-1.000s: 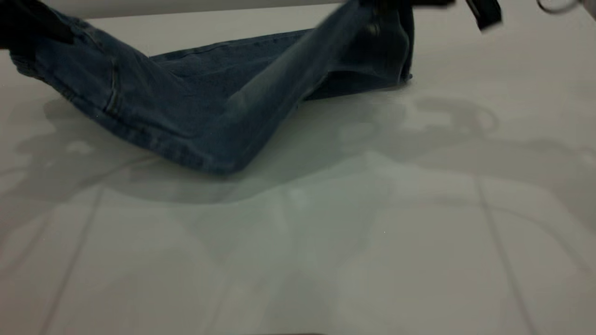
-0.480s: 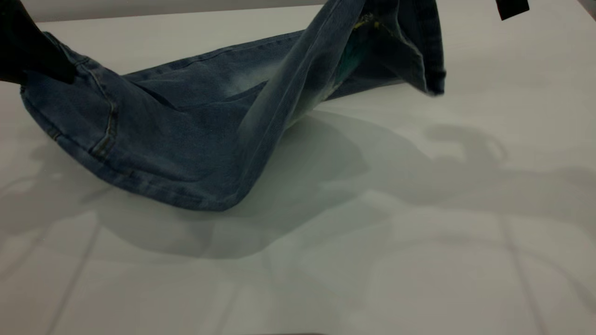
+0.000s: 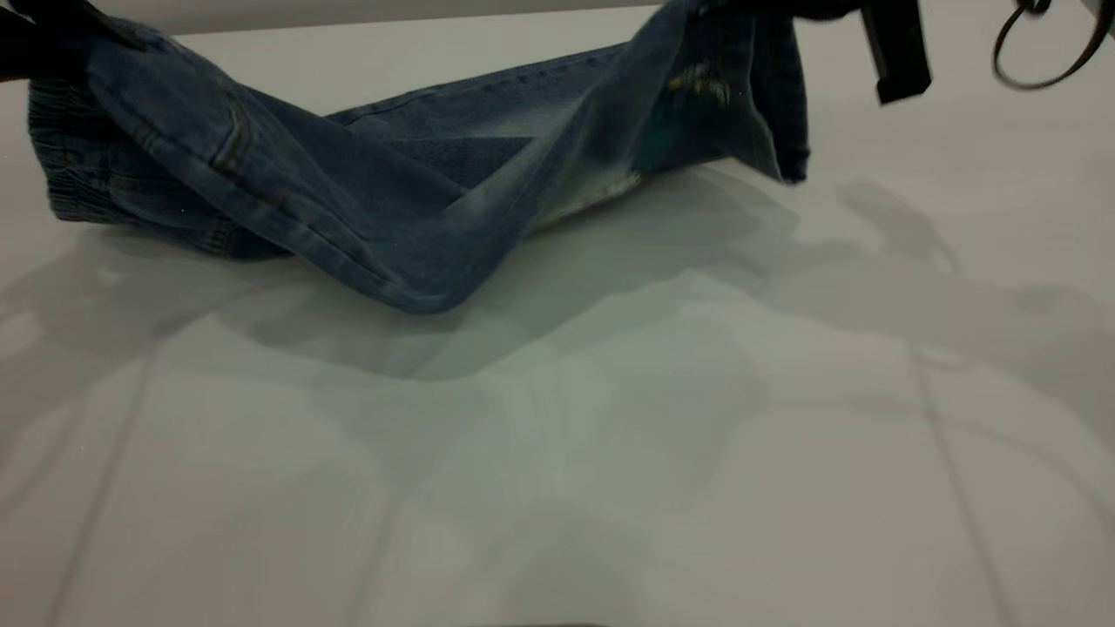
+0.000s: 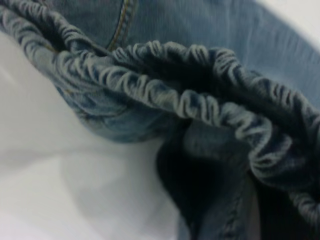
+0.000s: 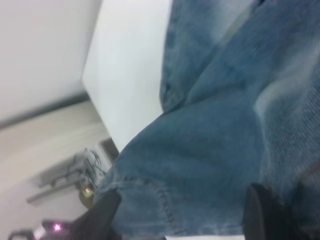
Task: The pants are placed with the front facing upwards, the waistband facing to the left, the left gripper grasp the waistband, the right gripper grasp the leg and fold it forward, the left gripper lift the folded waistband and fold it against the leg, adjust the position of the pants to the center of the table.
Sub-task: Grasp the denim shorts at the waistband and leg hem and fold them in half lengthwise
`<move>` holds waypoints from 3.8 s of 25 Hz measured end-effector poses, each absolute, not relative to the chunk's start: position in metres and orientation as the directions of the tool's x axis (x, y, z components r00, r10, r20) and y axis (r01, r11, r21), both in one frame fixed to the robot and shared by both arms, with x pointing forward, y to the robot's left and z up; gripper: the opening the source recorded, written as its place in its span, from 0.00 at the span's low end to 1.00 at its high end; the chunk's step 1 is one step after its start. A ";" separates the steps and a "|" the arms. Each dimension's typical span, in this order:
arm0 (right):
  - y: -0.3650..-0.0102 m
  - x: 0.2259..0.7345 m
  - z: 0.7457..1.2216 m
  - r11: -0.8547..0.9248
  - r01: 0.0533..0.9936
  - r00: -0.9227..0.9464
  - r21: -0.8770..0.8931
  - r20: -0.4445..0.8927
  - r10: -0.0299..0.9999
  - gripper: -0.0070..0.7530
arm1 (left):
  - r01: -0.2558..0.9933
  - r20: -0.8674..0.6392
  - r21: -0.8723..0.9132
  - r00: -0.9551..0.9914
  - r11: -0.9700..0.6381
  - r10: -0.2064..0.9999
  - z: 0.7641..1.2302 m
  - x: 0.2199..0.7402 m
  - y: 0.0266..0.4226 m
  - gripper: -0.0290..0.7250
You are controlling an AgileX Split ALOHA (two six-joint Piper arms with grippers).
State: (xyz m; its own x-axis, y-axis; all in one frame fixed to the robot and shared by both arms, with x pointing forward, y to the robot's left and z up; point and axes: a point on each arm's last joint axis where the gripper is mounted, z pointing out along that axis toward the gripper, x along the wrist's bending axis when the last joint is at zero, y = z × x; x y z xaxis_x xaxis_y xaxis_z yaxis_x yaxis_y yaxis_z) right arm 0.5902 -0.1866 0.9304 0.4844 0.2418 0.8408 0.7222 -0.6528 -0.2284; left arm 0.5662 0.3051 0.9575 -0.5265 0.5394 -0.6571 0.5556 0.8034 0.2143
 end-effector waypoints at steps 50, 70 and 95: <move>-0.181 0.761 0.825 -0.795 0.476 0.596 -0.377 0.803 -0.025 0.07 | 0.243 -0.581 0.188 -0.754 0.952 0.307 0.871 0.622 0.333 0.17; -0.174 0.771 0.852 -0.709 0.665 0.404 -0.234 0.911 0.079 0.43 | 0.413 -0.573 0.270 -0.657 0.870 0.490 0.875 0.626 0.328 0.50; -0.174 0.776 0.880 -0.594 0.795 0.228 -0.126 0.969 0.099 0.49 | 0.307 -0.646 0.316 -0.623 0.898 0.441 0.925 0.625 0.332 0.60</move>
State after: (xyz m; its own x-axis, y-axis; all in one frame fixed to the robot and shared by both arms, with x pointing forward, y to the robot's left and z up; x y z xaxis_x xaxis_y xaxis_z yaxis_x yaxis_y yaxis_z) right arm 0.7756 -0.1744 0.8796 0.2281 0.0992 0.9686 0.7947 -0.5938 -0.1263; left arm 0.6254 0.3325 0.9250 -0.6231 0.4407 -0.6462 0.3068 0.8977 0.3163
